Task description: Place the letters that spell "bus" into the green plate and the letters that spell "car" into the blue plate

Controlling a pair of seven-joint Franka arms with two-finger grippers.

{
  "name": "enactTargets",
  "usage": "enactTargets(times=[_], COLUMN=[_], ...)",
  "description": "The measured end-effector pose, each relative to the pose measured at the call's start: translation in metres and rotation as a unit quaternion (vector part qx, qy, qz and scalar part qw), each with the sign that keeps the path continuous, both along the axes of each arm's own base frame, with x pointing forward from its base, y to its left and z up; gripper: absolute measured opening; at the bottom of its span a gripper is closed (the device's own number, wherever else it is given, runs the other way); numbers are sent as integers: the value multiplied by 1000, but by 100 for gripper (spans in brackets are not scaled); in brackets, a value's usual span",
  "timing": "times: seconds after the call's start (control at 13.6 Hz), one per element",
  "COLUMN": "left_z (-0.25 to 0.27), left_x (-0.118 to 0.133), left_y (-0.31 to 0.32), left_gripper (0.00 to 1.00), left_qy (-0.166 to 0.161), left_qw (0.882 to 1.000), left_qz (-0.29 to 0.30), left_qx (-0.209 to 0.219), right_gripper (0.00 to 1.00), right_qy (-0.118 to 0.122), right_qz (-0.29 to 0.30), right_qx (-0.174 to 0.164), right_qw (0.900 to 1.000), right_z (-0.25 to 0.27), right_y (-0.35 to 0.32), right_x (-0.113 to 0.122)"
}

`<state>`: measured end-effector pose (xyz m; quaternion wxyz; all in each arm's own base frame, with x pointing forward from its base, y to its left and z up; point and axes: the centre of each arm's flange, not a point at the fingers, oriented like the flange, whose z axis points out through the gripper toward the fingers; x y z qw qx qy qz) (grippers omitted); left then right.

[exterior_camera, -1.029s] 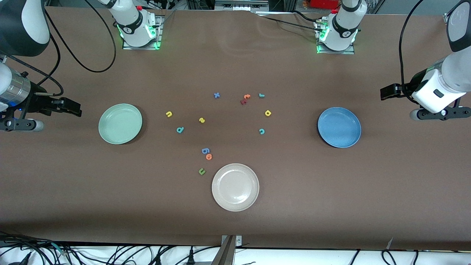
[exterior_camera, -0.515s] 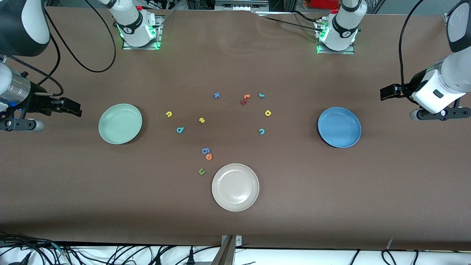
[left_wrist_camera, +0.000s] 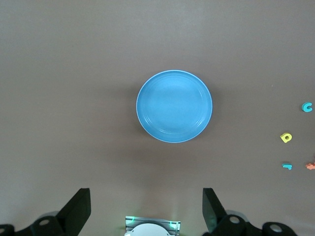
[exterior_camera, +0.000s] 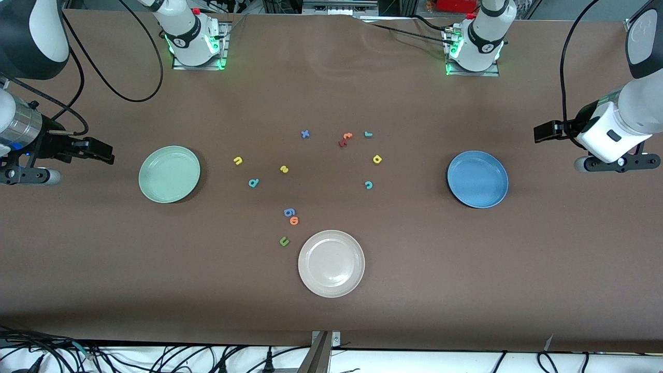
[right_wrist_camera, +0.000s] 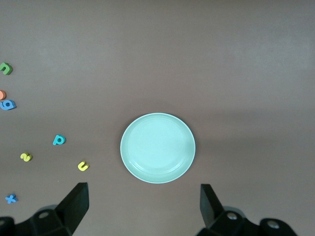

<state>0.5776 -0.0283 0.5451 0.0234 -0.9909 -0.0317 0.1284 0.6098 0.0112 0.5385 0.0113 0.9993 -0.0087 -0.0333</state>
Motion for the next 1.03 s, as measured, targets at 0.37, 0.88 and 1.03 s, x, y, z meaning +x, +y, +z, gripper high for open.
enactTargets(times=[0.37, 0.88, 1.03], left_z=[-3, -5, -5], left_x=[8, 13, 13], left_y=[10, 11, 11], left_gripper=[100, 100, 100], left_qy=[-1, -2, -2], left_qw=[1000, 1000, 1000], left_qz=[10, 11, 11], left_qx=[2, 2, 2], right_gripper=[100, 100, 100], right_qy=[0, 0, 0], right_qz=[0, 0, 0], right_qx=[0, 0, 0], right_qw=[1000, 1000, 1000], right_z=[0, 0, 0], right_y=[0, -1, -1], right_x=[0, 0, 0])
